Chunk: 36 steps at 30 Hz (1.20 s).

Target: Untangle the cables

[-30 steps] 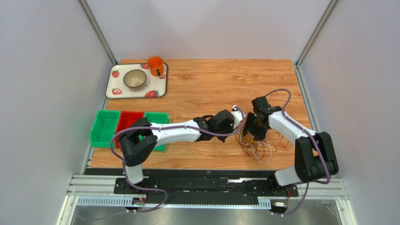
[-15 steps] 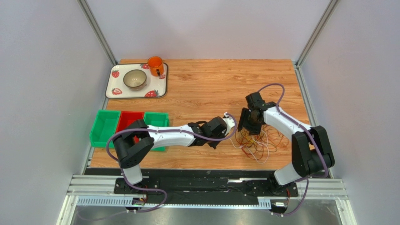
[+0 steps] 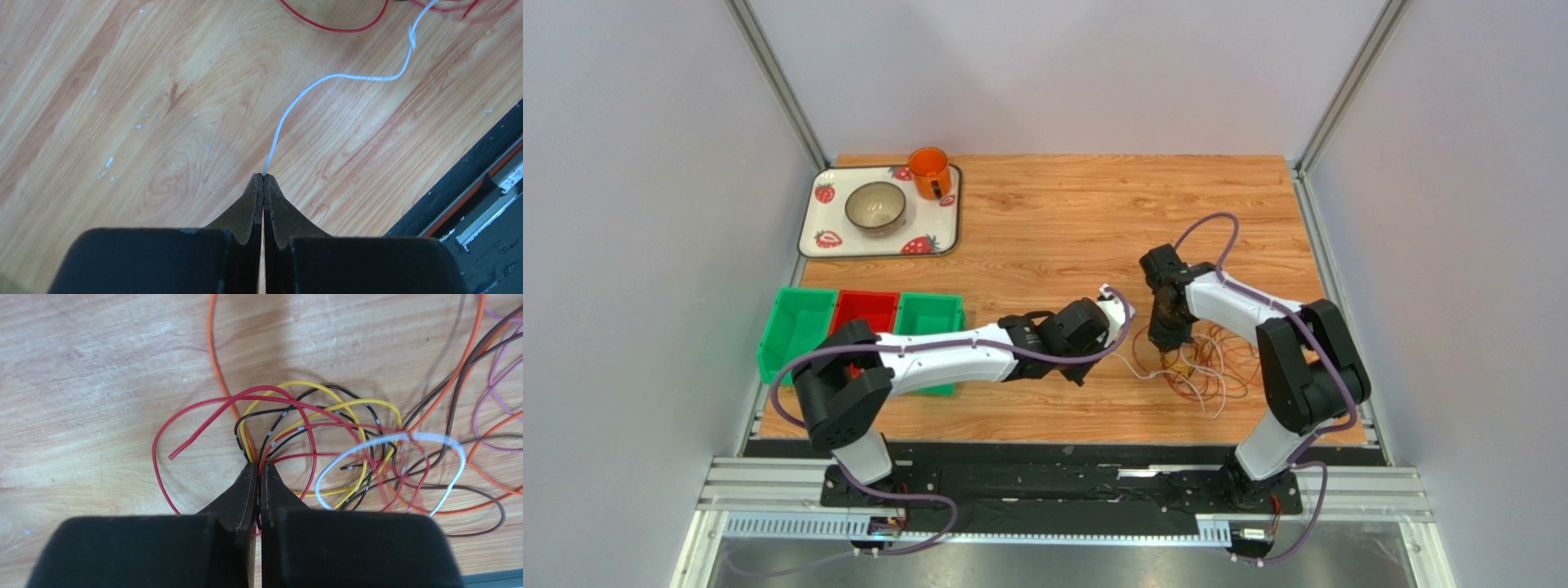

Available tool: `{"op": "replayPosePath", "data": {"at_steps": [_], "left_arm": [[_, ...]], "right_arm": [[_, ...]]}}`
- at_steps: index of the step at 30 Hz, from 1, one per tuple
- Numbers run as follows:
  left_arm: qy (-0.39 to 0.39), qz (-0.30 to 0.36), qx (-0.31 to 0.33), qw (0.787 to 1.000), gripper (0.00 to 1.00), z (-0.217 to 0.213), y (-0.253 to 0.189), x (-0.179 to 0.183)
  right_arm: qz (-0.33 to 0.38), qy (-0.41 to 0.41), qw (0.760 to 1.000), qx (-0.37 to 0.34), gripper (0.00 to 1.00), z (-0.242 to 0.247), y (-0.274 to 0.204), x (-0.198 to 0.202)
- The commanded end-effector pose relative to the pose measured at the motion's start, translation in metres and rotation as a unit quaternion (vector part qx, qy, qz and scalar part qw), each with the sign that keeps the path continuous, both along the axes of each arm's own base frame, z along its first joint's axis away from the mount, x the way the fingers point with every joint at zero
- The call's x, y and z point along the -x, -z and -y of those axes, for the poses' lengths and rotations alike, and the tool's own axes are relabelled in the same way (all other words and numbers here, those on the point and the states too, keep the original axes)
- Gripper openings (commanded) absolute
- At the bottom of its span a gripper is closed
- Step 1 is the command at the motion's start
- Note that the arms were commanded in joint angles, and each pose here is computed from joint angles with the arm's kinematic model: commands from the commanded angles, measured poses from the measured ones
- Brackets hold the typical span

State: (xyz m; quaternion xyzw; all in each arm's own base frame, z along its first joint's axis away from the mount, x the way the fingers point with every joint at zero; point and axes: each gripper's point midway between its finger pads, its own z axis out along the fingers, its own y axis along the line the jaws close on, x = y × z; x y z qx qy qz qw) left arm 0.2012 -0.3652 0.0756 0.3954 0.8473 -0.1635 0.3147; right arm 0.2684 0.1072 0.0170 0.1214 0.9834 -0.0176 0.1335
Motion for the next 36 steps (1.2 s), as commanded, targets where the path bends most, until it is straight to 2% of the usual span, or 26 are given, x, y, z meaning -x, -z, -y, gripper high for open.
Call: {"op": "replayPosePath", "data": {"at_steps": [1,3,4,6,7,9,10,12,13,14,15,19,21,22,26,27,28,30,31,33,34,36], "left_arm": [[-0.035,0.024,0.001,0.999,0.00,-0.009,-0.061,-0.006],[-0.058,0.047,-0.037,0.997,0.00,-0.028,-0.084,-0.015],[-0.066,0.073,-0.019,0.995,0.00,-0.024,-0.119,-0.024],[-0.088,0.114,-0.034,0.989,0.00,-0.042,-0.157,-0.034],[-0.092,0.143,-0.007,0.985,0.00,-0.043,-0.198,-0.041],[-0.114,0.168,-0.009,0.979,0.00,-0.062,-0.233,-0.051],[-0.136,0.192,0.023,0.972,0.00,-0.071,-0.275,-0.061],[-0.161,0.215,0.025,0.963,0.00,-0.092,-0.310,-0.066],[-0.169,0.247,0.054,0.953,0.00,-0.100,-0.352,-0.069],[-0.187,0.269,0.058,0.943,0.00,-0.111,-0.373,-0.071],[-0.203,0.294,0.089,0.930,0.00,-0.126,-0.409,-0.068],[-0.246,0.371,0.107,0.889,0.00,-0.177,-0.475,-0.064],[-0.258,0.396,0.093,0.876,0.00,-0.189,-0.483,-0.065],[-0.296,0.407,0.085,0.860,0.00,-0.214,-0.490,-0.062],[-0.351,0.410,0.072,0.839,0.00,-0.257,-0.485,-0.055],[-0.356,0.407,0.053,0.840,0.00,-0.256,-0.472,-0.058],[-0.383,0.411,0.050,0.825,0.00,-0.277,-0.473,-0.051],[-0.403,0.405,0.023,0.820,0.00,-0.286,-0.452,-0.053],[-0.433,0.406,0.020,0.805,0.00,-0.311,-0.452,-0.047],[-0.467,0.392,0.006,0.792,0.00,-0.331,-0.434,-0.046],[-0.502,0.387,-0.002,0.774,0.00,-0.358,-0.431,-0.041],[-0.539,0.366,-0.015,0.758,0.00,-0.380,-0.413,-0.038]], "right_arm": [[0.030,0.007,0.997,0.066,0.00,0.012,0.004,-0.020],[0.033,0.006,0.996,0.086,0.00,0.019,0.004,-0.023],[0.035,0.007,0.995,0.089,0.00,0.020,0.002,-0.025],[0.043,0.004,0.995,0.093,0.00,0.019,-0.004,-0.033],[0.045,0.001,0.995,0.092,0.00,0.018,-0.005,-0.036],[0.053,-0.001,0.994,0.092,0.00,0.015,-0.011,-0.045],[0.052,-0.001,0.994,0.092,0.00,0.015,-0.010,-0.047],[0.060,-0.004,0.994,0.092,0.00,0.013,-0.014,-0.055],[0.060,-0.007,0.994,0.092,0.00,0.011,-0.014,-0.057],[0.059,-0.008,0.994,0.092,0.00,0.011,-0.012,-0.058],[0.059,-0.011,0.994,0.091,0.00,0.010,-0.012,-0.060],[0.063,-0.017,0.994,0.084,0.00,0.004,-0.013,-0.068],[0.063,-0.020,0.994,0.081,0.00,0.003,-0.013,-0.070],[0.066,-0.023,0.994,0.081,0.00,0.002,-0.013,-0.071],[0.067,-0.020,0.994,0.082,0.00,0.005,-0.013,-0.074],[0.067,-0.022,0.995,0.077,0.00,0.004,-0.013,-0.073],[0.069,-0.022,0.995,0.072,0.00,0.002,-0.013,-0.075],[0.070,-0.027,0.995,0.063,0.00,-0.001,-0.013,-0.073],[0.076,-0.027,0.995,0.059,0.00,-0.002,-0.015,-0.074],[0.077,-0.031,0.995,0.049,0.00,-0.005,-0.016,-0.073],[0.085,-0.030,0.995,0.043,0.00,-0.007,-0.019,-0.075],[0.086,-0.039,0.995,0.028,0.00,-0.012,-0.020,-0.073]]}}
